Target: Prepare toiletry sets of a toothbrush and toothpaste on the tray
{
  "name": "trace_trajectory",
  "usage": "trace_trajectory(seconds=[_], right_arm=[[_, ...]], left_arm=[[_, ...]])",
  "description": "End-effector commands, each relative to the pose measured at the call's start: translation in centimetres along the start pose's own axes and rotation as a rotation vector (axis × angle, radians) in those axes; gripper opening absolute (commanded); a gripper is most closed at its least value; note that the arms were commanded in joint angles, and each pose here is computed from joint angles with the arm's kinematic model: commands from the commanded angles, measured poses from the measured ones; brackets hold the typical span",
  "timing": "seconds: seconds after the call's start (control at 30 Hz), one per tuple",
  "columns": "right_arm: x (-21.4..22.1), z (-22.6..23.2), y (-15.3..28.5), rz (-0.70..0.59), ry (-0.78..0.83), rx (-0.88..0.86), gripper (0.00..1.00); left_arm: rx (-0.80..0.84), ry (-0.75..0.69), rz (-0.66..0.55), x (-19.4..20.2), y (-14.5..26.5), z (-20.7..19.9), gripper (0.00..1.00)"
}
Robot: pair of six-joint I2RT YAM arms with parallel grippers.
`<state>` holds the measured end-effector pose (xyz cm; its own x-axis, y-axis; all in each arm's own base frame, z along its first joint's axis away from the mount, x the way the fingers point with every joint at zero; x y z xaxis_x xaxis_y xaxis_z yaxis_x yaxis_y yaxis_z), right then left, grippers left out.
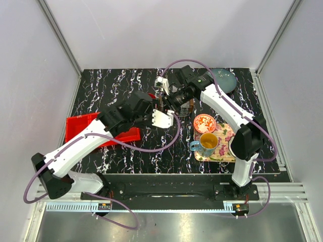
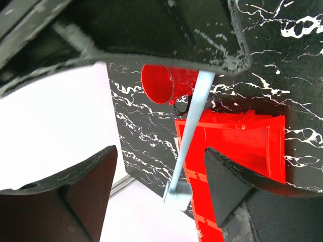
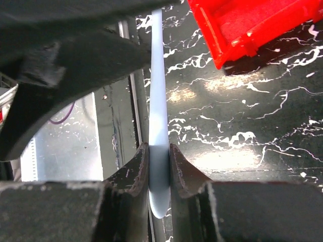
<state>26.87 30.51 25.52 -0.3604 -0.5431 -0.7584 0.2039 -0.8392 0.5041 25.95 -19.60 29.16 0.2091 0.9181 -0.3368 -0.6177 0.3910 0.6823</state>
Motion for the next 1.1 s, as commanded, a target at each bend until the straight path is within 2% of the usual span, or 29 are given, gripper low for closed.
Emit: trace_trajectory(seconds=[0.0, 0.23, 0.5, 0.73, 0.87, 1.07], right_arm=[[-2.6, 0.4, 1.9, -0.045, 0.072, 0.122, 0.0], [-4.9, -1.1, 4.0, -0.092, 0.075, 0.28, 0.0], [-9.2, -2.1, 8.8, -0.228, 0.103, 0.481, 0.0], [-11.5, -1.3, 12.5, -0.365, 0.137, 0.613, 0.0], [-12.1, -0.8, 13.5, -0.429, 0.154, 0.631, 0.0], [-12.0, -0.2, 13.1, -0.503, 0.186, 0.596, 0.0]], left_arm=[[-0.115, 0.098, -0.096, -0.4, 2.9, 1.2, 0.75], [-0.093, 0.219, -0.179, 1.0, 4.7, -0.3, 0.8], [-0.04, 0.494, -0.351, 1.7, 6.9, 0.2, 0.83], [0.048, 0.734, -0.511, 1.7, 7.0, 2.1, 0.82], [0.09, 0.856, -0.601, 0.9, 6.9, 3.0, 0.81], [0.176, 0.958, -0.811, -2.2, 7.7, 5.5, 0.78]])
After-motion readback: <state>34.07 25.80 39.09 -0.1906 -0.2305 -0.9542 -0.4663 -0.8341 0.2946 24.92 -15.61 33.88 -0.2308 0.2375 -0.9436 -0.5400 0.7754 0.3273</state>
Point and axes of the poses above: each gripper's point midway between its finger pads, its own y axis back along the fingers, its own z axis along the line the jaws close on, x = y × z, the point moved 4 cm from there along y, back along the fingers, and after that the axes turned 8 degrees about y, right-handed, at the moved point
